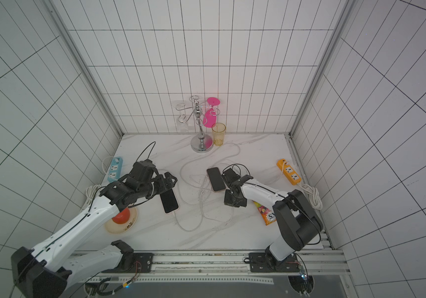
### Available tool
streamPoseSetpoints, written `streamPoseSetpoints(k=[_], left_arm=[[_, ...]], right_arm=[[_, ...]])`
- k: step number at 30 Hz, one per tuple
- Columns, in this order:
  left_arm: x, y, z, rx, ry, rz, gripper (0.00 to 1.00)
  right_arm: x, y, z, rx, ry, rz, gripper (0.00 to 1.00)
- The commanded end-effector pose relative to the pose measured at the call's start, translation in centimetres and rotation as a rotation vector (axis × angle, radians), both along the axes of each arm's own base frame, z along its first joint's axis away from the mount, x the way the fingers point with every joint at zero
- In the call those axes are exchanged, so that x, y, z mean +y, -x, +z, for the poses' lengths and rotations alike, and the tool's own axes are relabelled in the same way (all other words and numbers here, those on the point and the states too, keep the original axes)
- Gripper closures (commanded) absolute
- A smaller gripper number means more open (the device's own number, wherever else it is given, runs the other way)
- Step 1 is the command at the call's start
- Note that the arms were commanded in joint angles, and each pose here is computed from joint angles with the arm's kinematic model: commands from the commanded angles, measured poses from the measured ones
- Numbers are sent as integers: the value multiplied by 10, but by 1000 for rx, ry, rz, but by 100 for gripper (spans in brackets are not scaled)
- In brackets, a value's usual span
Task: Plug the charging cable into the phone
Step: Pick up the charging cable from the center of the board.
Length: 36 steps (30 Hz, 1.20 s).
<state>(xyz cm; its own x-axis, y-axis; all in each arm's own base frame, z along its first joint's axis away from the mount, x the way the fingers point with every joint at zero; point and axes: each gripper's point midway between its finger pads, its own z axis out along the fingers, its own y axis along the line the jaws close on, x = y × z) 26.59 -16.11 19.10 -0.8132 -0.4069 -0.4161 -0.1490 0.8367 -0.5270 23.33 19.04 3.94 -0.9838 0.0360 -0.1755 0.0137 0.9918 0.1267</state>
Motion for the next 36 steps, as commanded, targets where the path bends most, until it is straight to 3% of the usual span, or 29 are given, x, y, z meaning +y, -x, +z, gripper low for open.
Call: streamPoseSetpoints(k=[1, 14, 25, 36], left_arm=[[-13, -4, 28, -87, 51, -40, 5], [-44, 11, 56, -197, 129, -218, 12], [-112, 43, 64, -288, 188, -484, 22], [-186, 75, 87, -612, 186, -801, 26]], right_arm=[[15, -11, 34, -84, -68, 51, 100], [36, -25, 134, -381, -286, 209, 100], [38, -16, 171, -469, -411, 274, 100], [53, 7, 240, -632, -663, 392, 100]])
